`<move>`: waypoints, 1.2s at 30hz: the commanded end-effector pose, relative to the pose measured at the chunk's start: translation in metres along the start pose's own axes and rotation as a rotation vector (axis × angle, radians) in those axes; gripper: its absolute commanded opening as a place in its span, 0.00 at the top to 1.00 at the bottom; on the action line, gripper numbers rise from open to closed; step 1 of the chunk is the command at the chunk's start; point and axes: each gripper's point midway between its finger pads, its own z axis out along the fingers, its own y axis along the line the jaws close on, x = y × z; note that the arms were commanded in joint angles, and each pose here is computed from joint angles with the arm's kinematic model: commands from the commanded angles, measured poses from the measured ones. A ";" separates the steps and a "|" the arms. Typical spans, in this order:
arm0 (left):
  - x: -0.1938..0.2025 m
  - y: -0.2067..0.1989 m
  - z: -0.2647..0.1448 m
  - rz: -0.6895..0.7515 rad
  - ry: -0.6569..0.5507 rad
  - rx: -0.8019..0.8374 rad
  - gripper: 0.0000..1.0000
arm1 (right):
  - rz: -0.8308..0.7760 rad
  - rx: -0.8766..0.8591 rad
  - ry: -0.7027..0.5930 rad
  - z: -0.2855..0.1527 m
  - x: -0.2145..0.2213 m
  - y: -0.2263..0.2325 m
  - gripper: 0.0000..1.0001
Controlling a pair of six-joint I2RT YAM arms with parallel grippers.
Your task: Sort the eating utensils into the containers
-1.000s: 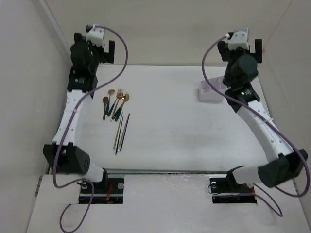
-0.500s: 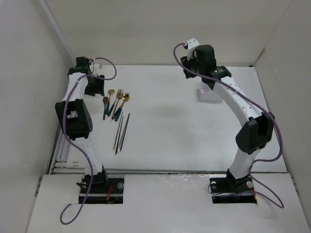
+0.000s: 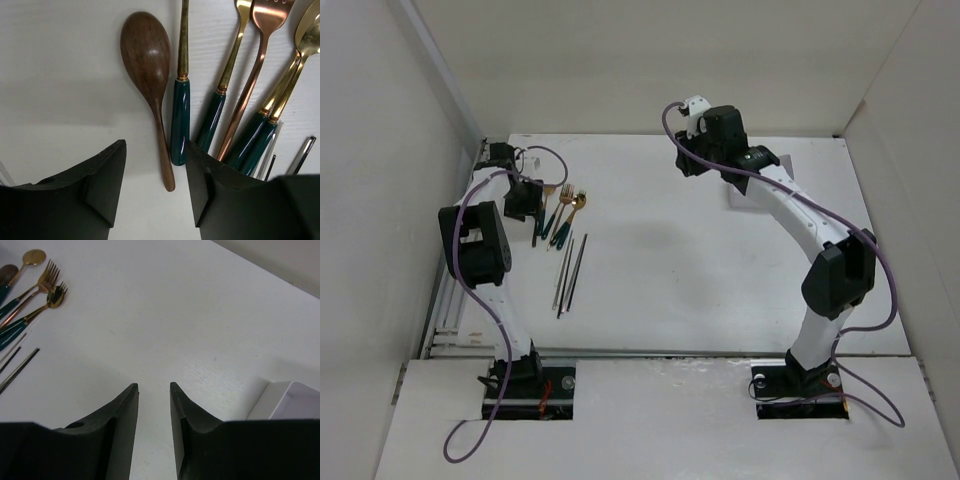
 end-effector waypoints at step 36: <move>0.011 0.011 0.038 0.000 0.065 -0.105 1.00 | 0.025 0.012 -0.018 -0.002 0.000 0.001 0.64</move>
